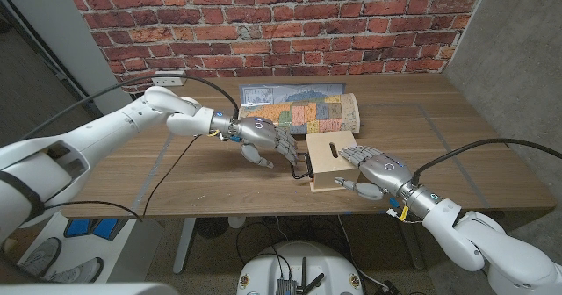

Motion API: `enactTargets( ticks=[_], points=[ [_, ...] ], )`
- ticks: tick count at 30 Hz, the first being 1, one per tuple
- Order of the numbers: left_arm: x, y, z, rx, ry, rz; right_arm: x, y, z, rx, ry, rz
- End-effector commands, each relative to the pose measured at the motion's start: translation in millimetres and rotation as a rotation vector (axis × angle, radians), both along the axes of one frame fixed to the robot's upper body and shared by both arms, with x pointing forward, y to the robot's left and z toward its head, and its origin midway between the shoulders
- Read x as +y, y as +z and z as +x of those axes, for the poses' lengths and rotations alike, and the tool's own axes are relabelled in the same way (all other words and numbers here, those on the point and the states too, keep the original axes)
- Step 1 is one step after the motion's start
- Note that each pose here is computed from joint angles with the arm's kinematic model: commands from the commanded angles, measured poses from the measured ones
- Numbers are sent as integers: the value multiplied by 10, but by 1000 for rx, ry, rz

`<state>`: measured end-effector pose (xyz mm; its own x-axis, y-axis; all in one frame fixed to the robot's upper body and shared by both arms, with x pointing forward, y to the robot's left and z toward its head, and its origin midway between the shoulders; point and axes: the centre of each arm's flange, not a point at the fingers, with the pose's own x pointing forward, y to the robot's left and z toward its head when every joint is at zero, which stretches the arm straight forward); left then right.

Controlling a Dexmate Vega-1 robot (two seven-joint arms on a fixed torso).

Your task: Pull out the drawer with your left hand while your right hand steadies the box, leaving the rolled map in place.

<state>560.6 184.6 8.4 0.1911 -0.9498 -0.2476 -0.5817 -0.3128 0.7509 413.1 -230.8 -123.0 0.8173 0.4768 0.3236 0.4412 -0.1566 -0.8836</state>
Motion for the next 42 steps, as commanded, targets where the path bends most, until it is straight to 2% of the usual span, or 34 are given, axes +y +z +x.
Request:
enactTargets(
  ticks=[1, 11, 15, 25, 31, 42],
  points=[
    [-16, -42, -80, -30, 18, 1, -1, -8, 8, 5, 3, 1],
    [-28, -116, -139, -47, 45, -12, 4, -17, 9, 7, 4, 6],
    [-35, -154, -162, -78, 71, -12, 0, -17, 10, 8, 4, 7],
    [-43, -200, -177, -77, 106, -49, -6, -39, 14, 14, 5, 13],
    [-70, -252, -189, -81, 149, -58, -10, -47, 17, 17, 5, 20],
    [-96, -358, -226, -88, 183, -100, -14, -66, 20, 20, 8, 26]
  ],
)
